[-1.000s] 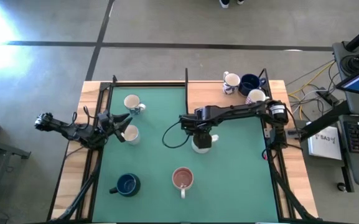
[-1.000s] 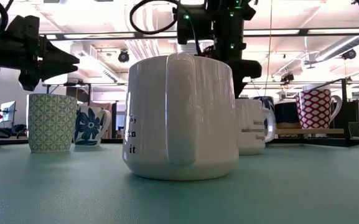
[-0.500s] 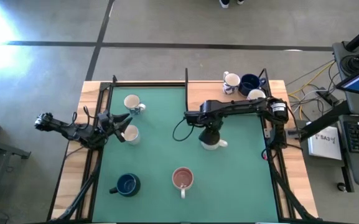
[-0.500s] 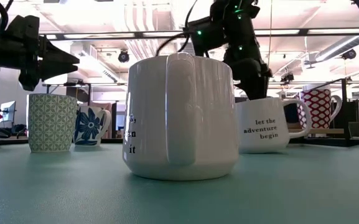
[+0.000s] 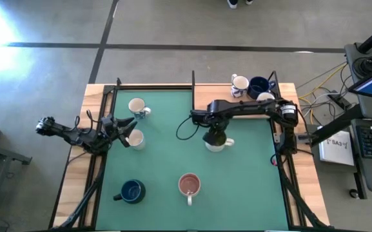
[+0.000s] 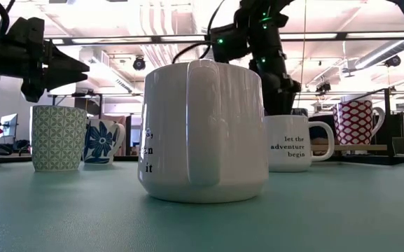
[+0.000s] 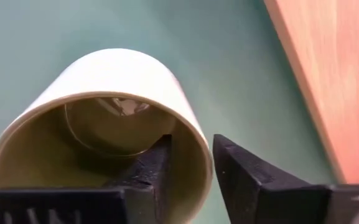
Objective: Place coffee mugs
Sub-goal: Put the green white mug on the shelf
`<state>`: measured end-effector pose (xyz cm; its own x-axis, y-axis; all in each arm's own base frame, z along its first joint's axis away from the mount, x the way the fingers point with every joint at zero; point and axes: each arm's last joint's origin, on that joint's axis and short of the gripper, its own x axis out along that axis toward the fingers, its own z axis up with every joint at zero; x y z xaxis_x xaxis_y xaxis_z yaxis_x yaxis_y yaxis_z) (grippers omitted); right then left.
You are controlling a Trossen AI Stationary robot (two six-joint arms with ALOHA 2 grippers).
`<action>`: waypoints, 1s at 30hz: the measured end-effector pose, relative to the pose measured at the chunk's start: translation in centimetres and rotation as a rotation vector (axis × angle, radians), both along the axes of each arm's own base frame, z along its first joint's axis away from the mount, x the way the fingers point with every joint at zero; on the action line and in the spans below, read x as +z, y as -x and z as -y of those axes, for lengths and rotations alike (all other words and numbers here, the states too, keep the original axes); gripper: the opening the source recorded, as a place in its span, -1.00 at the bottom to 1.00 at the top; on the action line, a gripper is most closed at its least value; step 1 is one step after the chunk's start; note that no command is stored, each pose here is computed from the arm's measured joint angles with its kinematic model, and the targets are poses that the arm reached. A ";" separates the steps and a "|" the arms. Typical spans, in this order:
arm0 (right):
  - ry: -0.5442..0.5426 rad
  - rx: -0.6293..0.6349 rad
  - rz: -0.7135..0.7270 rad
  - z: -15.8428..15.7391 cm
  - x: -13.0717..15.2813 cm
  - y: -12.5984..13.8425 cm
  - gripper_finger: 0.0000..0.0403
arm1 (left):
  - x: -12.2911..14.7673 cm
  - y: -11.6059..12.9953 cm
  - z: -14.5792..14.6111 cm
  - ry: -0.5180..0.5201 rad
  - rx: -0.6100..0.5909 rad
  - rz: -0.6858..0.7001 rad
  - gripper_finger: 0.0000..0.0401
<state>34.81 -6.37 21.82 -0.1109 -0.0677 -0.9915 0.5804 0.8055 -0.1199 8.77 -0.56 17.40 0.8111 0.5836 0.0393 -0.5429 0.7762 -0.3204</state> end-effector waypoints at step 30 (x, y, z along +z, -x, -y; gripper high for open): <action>0.031 0.608 0.153 0.2 1.2 -1.9 -0.48 | 0.0 0.0 0.0 0.000 0.000 0.000 -0.38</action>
<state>36.73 -6.57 22.98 0.0991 -0.1028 -0.9898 0.0320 0.9945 -0.1001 8.77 -0.55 17.40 0.8111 0.5836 0.0393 -0.5430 0.7762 -0.3203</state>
